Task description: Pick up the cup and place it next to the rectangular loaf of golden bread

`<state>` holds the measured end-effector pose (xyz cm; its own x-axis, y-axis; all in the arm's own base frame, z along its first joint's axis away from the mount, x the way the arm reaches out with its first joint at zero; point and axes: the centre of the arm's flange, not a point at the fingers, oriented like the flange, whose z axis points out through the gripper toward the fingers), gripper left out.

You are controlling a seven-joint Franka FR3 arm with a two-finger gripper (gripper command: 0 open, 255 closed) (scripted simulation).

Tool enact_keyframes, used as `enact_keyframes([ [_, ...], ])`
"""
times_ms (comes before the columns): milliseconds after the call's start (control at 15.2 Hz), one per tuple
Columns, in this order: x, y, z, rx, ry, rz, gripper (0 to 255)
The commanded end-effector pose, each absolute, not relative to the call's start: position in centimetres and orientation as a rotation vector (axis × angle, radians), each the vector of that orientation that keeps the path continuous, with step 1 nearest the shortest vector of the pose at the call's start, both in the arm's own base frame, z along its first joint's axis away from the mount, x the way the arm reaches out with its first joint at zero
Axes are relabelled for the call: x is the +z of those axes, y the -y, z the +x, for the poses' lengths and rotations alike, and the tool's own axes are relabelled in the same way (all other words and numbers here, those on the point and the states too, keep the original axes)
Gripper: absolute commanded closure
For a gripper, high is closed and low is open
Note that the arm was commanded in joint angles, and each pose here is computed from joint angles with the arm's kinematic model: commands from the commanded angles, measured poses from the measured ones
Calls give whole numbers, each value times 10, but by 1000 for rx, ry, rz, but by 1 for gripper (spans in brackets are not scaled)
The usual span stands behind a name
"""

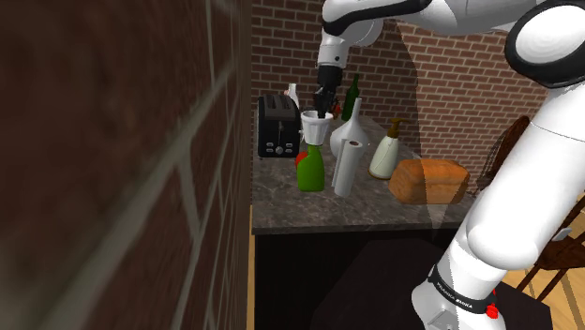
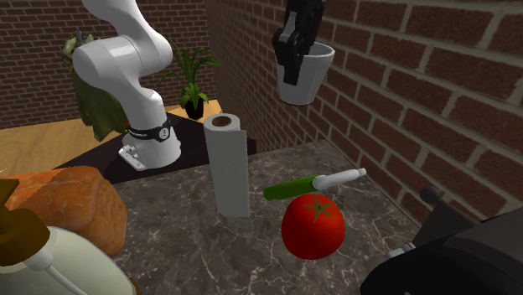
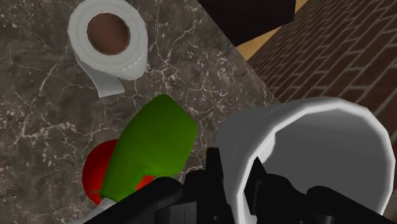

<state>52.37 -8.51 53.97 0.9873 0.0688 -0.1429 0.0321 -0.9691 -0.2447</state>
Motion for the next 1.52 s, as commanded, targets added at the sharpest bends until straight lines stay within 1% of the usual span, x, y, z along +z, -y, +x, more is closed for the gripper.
enact_keyframes([
  [0, 538, 105, 506, 220, 76, -2888, 255],
  [1188, 539, 279, 347, 220, 76, -2888, 255],
  [1452, 518, 279, 347, 220, 76, -2888, 255],
])
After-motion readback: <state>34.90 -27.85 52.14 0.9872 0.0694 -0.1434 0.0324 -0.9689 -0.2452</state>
